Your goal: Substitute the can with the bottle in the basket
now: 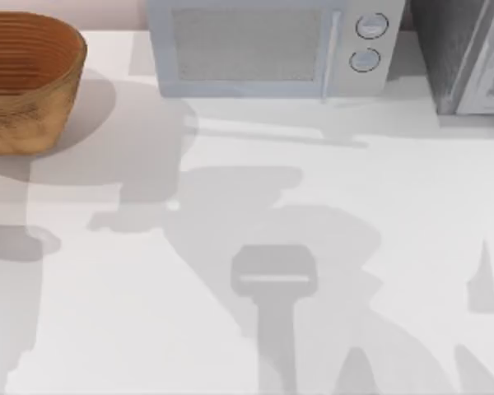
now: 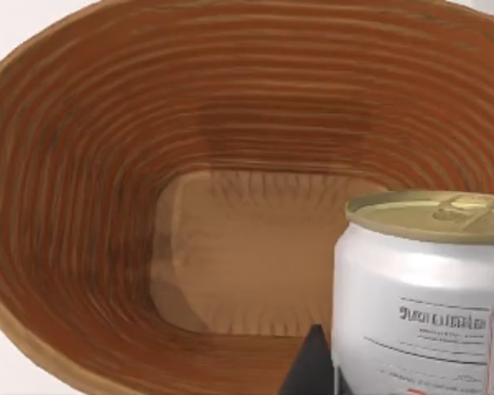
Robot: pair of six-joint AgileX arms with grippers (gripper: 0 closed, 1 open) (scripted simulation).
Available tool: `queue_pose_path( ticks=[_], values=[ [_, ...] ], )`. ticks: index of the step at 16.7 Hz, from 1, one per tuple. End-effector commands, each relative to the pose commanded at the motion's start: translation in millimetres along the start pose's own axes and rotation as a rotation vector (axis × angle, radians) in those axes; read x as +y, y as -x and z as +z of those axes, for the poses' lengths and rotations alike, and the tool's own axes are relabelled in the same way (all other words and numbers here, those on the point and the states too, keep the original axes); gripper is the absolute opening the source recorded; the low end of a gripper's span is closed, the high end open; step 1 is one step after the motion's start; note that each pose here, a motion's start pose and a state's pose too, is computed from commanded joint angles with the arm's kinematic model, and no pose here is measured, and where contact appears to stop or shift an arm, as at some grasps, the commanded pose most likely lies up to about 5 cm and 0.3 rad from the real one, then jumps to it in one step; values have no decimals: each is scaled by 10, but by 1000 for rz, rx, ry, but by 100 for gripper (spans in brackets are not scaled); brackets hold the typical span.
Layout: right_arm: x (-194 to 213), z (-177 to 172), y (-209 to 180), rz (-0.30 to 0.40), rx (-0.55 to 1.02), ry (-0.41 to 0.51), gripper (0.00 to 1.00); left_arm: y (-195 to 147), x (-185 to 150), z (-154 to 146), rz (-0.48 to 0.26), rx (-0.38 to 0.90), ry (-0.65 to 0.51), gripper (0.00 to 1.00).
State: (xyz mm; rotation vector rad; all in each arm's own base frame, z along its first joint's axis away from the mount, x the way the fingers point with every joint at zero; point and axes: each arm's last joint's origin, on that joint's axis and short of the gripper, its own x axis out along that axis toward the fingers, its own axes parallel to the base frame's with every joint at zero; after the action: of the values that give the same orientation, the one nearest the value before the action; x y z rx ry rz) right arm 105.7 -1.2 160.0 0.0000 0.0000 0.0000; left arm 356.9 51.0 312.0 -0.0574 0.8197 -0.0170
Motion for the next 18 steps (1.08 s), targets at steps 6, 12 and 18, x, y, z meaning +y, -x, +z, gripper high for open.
queue_pose_path(
  ticks=[6, 12, 18],
  values=[
    [0, 0, 0, 0, 0, 0, 100, 1042, -331, -1136, 43, -404, -55, 0],
    [0, 0, 0, 0, 0, 0, 100, 981, -422, -2349, 33, -689, -74, 0],
    [0, 0, 0, 0, 0, 0, 100, 609, -416, -2871, 18, -813, -59, 0]
  ],
)
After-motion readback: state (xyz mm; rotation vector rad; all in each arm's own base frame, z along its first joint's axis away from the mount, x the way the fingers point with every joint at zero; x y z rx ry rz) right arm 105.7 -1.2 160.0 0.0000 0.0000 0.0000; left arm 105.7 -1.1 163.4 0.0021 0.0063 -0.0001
